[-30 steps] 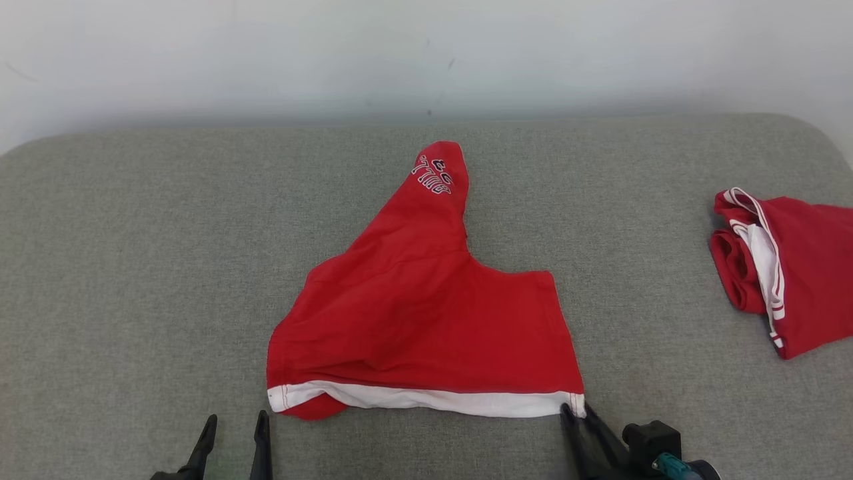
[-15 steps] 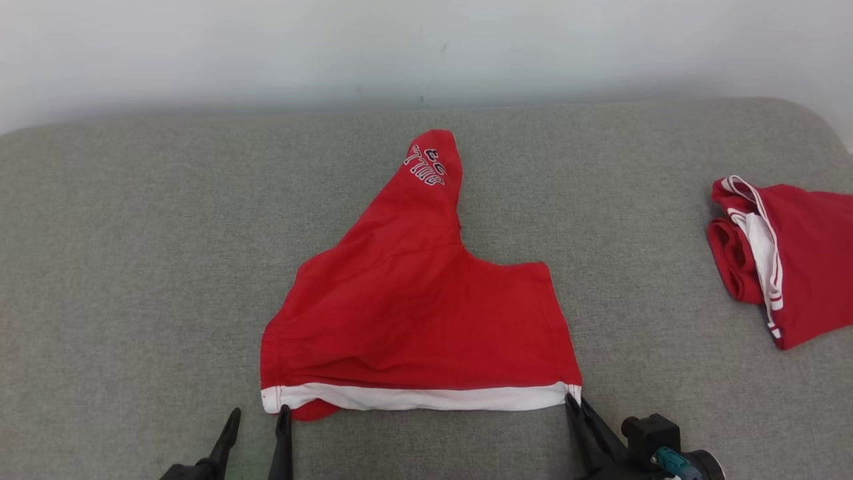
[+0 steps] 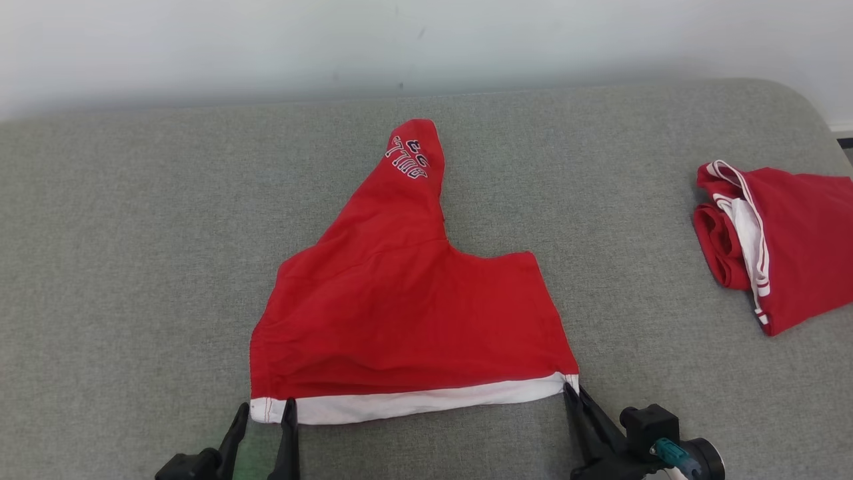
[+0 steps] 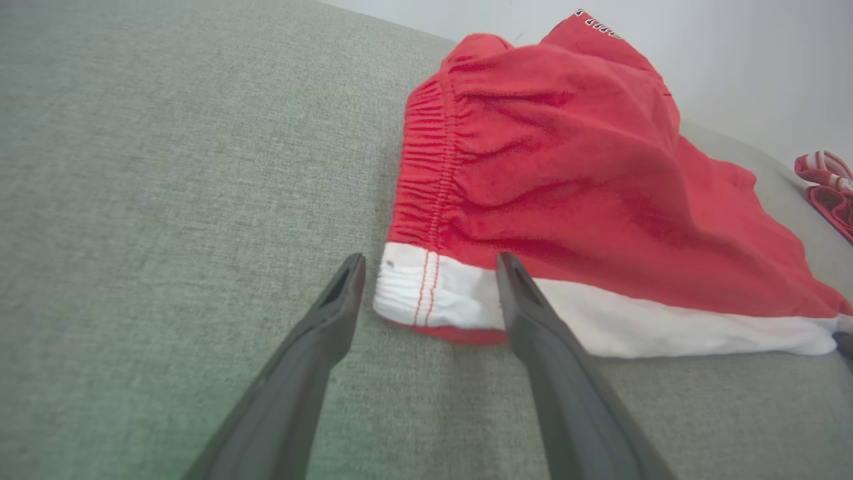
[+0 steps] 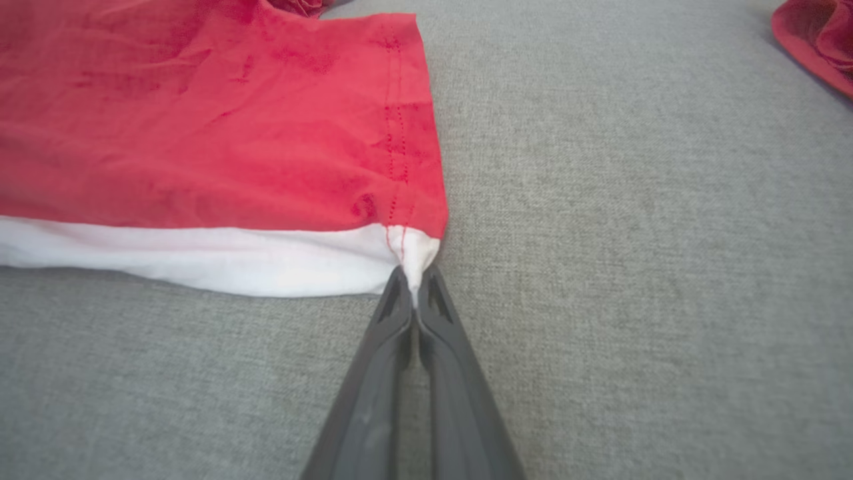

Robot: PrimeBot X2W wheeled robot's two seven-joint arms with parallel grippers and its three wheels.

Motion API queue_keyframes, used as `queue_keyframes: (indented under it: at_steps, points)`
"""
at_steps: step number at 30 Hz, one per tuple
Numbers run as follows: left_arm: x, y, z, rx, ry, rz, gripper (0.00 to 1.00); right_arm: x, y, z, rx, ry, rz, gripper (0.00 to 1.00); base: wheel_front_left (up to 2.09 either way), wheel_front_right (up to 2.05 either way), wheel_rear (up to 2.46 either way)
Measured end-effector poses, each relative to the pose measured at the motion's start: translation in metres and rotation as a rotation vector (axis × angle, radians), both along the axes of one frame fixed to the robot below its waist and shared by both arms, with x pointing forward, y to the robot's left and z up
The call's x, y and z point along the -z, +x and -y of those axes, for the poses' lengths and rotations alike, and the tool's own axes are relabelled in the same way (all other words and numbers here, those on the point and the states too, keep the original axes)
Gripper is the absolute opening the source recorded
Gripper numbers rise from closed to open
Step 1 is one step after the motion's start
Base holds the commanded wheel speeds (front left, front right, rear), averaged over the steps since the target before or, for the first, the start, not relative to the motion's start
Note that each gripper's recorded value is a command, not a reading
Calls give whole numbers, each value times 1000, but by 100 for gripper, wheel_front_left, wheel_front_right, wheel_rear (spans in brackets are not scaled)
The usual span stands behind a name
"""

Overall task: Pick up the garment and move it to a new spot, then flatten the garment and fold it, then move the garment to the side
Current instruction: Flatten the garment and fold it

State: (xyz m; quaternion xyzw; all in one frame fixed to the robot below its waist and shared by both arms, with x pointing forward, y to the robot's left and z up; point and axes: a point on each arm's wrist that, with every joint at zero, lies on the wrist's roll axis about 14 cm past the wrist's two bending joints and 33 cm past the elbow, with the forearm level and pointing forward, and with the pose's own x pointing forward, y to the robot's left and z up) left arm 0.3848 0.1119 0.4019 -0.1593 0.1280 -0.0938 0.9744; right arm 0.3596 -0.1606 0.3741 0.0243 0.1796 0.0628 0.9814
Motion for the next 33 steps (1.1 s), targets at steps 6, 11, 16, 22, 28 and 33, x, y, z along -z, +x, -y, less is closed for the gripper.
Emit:
queue_keyframes:
  at_steps: [6, 11, 16, 22, 28, 33]
  points:
    - [3, 4, 2, 0, -10, -10, 100, 2, 1, 1, 1, -4, -4, 0, 0, 0, 0]
    - [3, 4, 3, 1, -15, -11, 100, 3, 1, 1, 1, -5, -7, 0, 0, 0, 0]
    - [4, 3, 6, 9, -20, -14, 100, 3, 3, 3, 9, -4, -5, 0, 0, 0, 0]
    - [1, 4, 6, 8, -27, -6, 100, 2, 5, 9, 29, -5, -2, 0, 0, 0, 0]
    - [2, 1, 11, 29, -39, -11, 47, -2, 10, 22, 59, -19, 12, 0, 0, 0, 0]
    - [1, -2, 18, 49, -63, -16, 46, -4, 12, 23, 59, -25, 17, 0, 0, 0, 0]
